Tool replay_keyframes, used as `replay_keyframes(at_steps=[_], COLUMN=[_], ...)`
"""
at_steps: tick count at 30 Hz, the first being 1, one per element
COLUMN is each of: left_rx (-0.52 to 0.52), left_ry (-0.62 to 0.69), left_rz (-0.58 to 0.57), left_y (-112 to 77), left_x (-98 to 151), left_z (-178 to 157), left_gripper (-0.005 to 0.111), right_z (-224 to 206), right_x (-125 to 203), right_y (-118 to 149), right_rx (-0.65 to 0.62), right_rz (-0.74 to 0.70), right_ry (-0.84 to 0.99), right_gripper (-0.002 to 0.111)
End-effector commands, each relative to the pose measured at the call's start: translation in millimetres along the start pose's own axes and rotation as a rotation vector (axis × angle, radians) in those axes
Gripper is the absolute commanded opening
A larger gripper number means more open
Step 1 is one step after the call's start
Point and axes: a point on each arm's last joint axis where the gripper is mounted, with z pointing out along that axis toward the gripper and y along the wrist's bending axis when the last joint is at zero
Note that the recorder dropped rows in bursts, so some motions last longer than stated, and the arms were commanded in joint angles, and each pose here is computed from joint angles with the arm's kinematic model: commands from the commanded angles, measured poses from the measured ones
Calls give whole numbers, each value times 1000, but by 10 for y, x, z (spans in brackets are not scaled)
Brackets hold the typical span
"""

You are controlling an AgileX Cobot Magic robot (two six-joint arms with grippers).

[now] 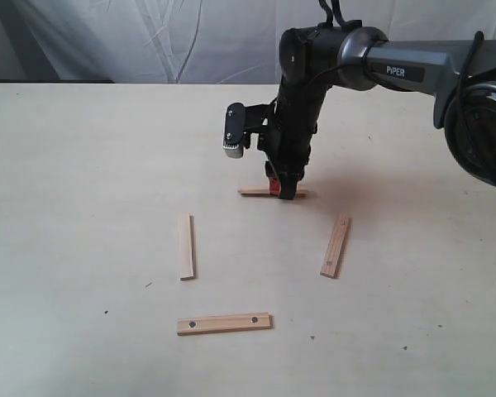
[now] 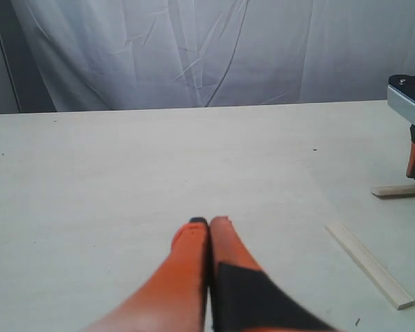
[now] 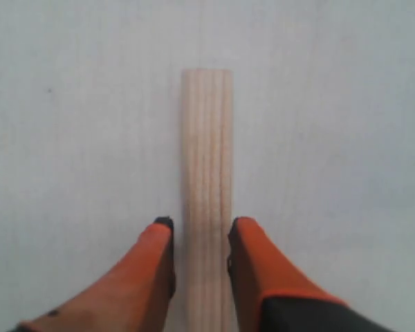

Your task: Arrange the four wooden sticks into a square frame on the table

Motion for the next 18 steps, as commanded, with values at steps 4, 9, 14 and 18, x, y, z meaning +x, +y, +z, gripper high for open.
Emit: replay_keyframes(at_steps=[4,9,14,18], left_rx=[1,1,1,1], left_ry=[-3,-3,-3,-3], left_rz=[-9,-9,-9,-9], left_y=[-1,-1,-1,-1], left_x=[7,7,7,7], left_z=[-1,-1,-1,-1], left_gripper=[0,0,0,0], right_z=[-243,-598,-628,-605], right_x=[-14,73,182,309], right_y=[-25,-11,94,313], right_rx=[53,153,156,148], right_rz=[154,884,1164,1269], right_ry=[-29,22,125,157], right_gripper=[30,30,30,30])
